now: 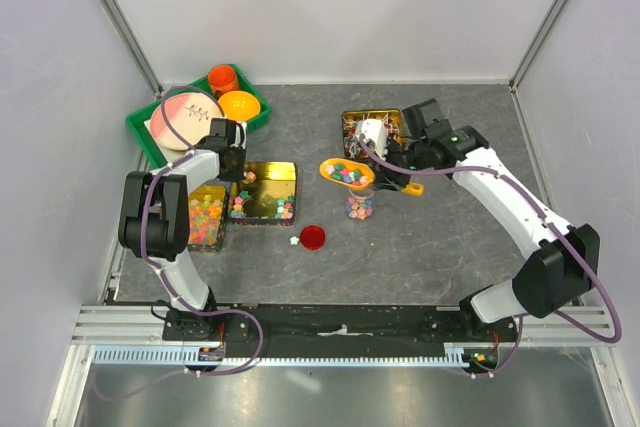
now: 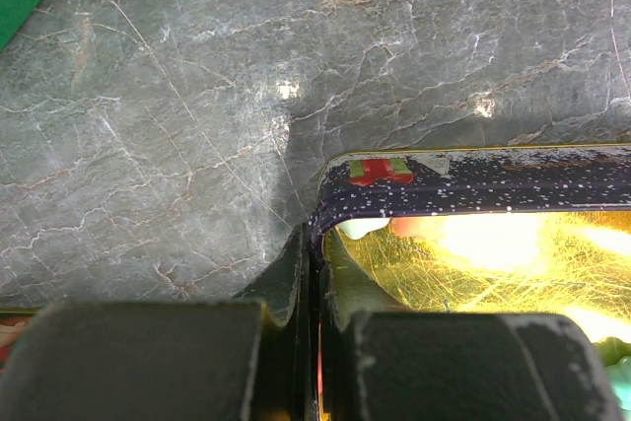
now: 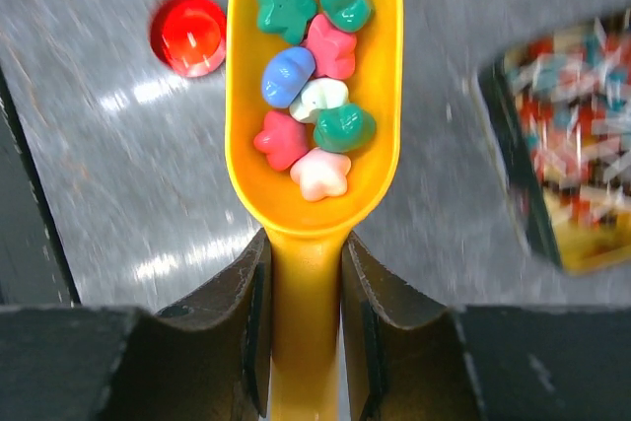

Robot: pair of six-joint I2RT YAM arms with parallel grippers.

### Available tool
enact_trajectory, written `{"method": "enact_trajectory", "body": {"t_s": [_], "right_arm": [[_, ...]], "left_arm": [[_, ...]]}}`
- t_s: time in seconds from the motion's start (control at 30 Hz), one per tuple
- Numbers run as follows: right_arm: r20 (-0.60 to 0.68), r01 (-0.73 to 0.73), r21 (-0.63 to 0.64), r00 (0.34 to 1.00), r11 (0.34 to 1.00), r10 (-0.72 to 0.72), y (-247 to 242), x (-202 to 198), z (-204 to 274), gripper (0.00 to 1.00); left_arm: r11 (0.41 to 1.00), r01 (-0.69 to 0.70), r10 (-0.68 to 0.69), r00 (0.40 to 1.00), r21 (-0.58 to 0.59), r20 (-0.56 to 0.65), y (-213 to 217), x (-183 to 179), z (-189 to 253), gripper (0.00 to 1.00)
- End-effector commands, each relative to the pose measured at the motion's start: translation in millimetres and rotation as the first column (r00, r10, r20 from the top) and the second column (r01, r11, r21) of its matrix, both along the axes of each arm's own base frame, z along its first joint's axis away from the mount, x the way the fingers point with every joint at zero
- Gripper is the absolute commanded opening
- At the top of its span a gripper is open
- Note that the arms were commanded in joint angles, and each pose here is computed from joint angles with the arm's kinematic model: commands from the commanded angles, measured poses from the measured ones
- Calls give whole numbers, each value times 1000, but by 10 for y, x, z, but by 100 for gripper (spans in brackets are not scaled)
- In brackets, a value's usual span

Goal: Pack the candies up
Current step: Place the fake candies in the packing bottle.

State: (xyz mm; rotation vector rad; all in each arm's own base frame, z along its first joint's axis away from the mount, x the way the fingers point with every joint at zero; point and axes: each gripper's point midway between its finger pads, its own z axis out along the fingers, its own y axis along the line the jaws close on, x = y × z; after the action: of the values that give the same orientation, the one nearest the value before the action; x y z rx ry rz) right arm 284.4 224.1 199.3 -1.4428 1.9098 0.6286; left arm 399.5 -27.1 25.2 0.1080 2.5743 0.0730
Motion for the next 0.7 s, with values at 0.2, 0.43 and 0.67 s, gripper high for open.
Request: {"method": "enact_trajectory", "body": {"t_s": [0.2, 0.43, 0.67], "right_arm": [[5, 15, -222, 1000, 975, -14, -810, -132, 44, 0], [27, 46, -323, 999, 945, -39, -1008, -118, 144, 0], [18, 61, -390, 998, 919, -59, -1115, -94, 166, 0]], "left_arm": [[999, -30, 32, 994, -19, 102, 16, 292, 142, 2], [999, -30, 32, 995, -19, 97, 17, 286, 128, 1], [999, -30, 32, 995, -19, 97, 17, 290, 127, 1]]}}
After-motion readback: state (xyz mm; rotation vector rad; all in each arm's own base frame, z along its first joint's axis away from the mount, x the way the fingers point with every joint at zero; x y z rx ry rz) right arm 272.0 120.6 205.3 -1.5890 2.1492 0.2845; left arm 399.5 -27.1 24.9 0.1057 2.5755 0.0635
